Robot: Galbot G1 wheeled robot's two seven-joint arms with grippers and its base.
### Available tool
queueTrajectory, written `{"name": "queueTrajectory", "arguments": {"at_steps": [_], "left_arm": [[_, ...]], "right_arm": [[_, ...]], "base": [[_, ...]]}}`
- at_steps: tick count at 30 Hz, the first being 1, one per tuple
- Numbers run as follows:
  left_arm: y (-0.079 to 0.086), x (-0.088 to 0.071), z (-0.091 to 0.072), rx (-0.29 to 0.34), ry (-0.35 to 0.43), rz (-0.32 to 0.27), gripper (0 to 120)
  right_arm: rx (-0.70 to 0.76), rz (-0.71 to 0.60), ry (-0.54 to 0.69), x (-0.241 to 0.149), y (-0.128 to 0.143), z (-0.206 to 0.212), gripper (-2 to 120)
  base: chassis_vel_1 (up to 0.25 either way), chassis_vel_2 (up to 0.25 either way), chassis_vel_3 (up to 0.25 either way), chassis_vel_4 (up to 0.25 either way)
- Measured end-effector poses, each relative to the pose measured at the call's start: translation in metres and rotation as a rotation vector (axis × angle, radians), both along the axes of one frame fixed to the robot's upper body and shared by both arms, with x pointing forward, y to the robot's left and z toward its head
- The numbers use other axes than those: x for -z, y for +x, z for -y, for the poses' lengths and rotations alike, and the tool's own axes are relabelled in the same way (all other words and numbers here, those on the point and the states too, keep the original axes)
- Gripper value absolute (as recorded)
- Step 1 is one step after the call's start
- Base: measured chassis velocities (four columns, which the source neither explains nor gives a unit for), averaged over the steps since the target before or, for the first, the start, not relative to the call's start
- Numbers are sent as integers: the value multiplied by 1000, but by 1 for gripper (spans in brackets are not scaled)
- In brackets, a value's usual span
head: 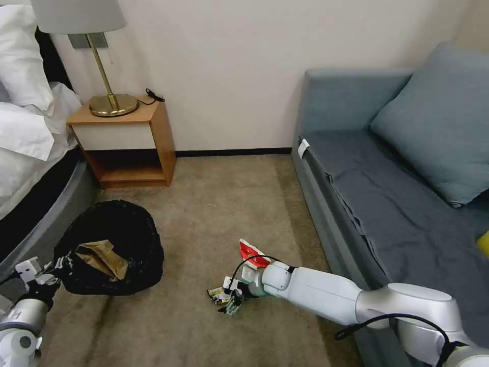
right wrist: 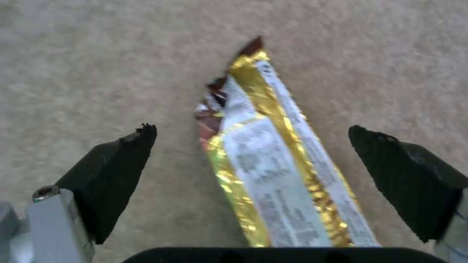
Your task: Pick up the trash bin, then pick up the garbage on the floor and place it into the trash bin.
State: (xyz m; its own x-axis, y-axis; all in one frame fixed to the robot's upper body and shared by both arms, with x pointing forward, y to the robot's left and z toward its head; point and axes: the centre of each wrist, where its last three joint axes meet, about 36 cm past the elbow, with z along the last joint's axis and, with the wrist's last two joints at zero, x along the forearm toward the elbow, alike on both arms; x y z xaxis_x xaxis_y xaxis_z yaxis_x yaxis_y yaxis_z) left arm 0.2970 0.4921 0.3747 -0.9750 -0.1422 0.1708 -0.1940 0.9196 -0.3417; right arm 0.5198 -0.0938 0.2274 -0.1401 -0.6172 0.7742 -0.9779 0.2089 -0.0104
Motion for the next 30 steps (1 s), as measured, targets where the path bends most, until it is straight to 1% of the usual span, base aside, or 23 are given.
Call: {"name": "queueTrajectory", "arguments": {"at_steps": [5, 8, 12, 16, 22, 26, 30], "left_arm": [[0, 1, -1, -2, 0, -2, 3], [0, 1, -1, -1, 0, -1, 3], [1, 2, 0, 0, 0, -3, 3], [3, 3, 2, 3, -3, -3, 3], [4, 3, 3, 2, -3, -1, 3], [4, 4, 3, 3, -2, -3, 3], [4, 4, 3, 4, -2, -5, 3]], "right_arm": [[23, 20, -12, 5, 10, 10, 100], [27, 16, -10, 5, 10, 13, 100], [21, 6, 3, 2, 5, 15, 100], [13, -10, 7, 5, -6, 18, 100], [23, -11, 6, 9, -9, 21, 100], [38, -3, 3, 14, -7, 20, 100], [59, 19, -9, 20, 4, 23, 100]], "base": [[0, 0, 0, 0], [0, 0, 0, 0], [0, 0, 0, 0], [0, 0, 0, 0], [0, 0, 0, 0], [0, 0, 0, 0], [0, 0, 0, 0]]}}
